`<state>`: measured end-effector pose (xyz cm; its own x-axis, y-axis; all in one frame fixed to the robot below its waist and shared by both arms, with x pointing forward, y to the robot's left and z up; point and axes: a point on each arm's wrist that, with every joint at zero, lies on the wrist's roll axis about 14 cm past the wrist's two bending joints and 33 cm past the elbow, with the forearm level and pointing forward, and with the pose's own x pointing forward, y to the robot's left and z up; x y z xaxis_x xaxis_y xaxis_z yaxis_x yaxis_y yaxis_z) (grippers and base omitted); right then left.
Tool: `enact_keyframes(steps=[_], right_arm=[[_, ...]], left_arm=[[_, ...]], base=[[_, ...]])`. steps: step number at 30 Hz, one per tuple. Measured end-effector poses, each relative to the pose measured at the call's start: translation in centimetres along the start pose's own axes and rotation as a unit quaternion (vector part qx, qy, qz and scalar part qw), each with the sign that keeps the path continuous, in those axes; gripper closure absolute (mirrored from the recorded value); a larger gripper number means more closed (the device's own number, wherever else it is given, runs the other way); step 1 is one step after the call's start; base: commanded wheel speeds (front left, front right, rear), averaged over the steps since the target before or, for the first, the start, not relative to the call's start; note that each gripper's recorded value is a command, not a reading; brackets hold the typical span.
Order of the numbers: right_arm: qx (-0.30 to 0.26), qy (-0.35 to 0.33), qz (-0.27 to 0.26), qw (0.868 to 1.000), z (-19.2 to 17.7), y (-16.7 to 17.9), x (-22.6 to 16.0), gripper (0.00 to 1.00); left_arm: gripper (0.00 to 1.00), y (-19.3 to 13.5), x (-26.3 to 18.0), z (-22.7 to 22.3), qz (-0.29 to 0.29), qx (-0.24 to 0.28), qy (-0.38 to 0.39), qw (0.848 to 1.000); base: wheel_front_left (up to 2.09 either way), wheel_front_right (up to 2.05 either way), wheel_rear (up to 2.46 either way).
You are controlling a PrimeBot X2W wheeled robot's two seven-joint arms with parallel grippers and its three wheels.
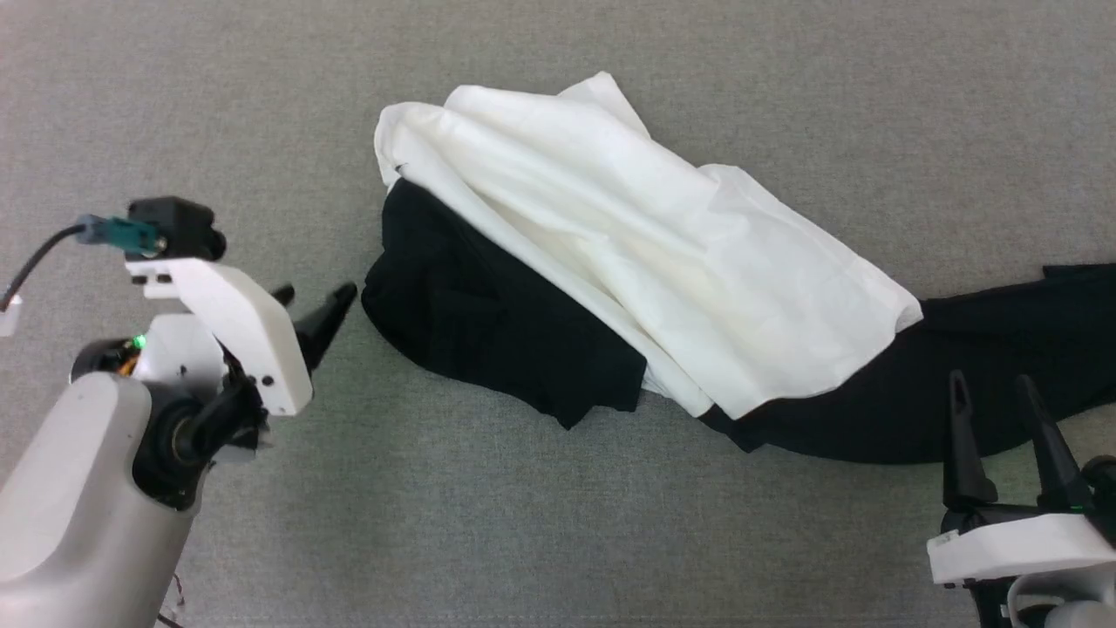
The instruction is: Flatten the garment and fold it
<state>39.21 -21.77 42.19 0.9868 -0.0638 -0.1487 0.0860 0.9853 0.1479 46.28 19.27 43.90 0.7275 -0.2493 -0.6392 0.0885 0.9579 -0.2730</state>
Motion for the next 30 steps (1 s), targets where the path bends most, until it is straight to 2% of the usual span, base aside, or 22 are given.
enact_keyframes(steps=[5, 10, 14, 15, 16, 17, 30], right_arm=[[0.000, 0.002, -0.003, 1.000, -0.1, -0.2, 0.0, 0.00], [-0.001, 0.008, -0.016, 1.000, -0.5, -1.1, -0.3, 0.00], [-0.001, 0.011, -0.025, 1.000, -0.6, -1.6, -0.5, 0.00], [-0.001, 0.011, -0.026, 1.000, -0.6, -1.7, -0.6, 0.00], [-0.001, 0.011, -0.027, 1.000, -0.6, -1.8, -0.6, 0.00], [-0.001, 0.010, -0.028, 1.000, -0.6, -1.8, -0.5, 0.00], [-0.008, 0.003, -0.004, 1.000, -0.2, -0.4, 0.3, 0.00]], left_arm=[[0.00, 0.2, 0.8, -1.8, 0.011, 0.000, 0.050, 0.999], [0.00, -0.3, 2.6, -4.0, 0.022, 0.009, 0.071, 0.997], [0.00, 0.0, 3.8, -4.6, 0.042, 0.024, 0.061, 0.997], [0.40, -0.2, 4.0, -4.5, 0.042, 0.020, 0.052, 0.998], [0.88, -0.3, 4.2, -4.4, 0.043, 0.015, 0.044, 0.998], [1.00, -0.4, 4.3, -4.3, 0.043, 0.013, 0.036, 0.998], [1.00, -2.0, 2.8, -2.9, 0.019, -0.023, -0.057, 0.998]], base=[[0.00, 0.00, 0.00], [0.00, 0.00, 0.00], [0.00, 0.00, 0.00], [0.00, 0.00, 0.00], [0.00, 0.00, 0.00], [0.00, 0.00, 0.00], [0.00, 0.00, 0.00]])
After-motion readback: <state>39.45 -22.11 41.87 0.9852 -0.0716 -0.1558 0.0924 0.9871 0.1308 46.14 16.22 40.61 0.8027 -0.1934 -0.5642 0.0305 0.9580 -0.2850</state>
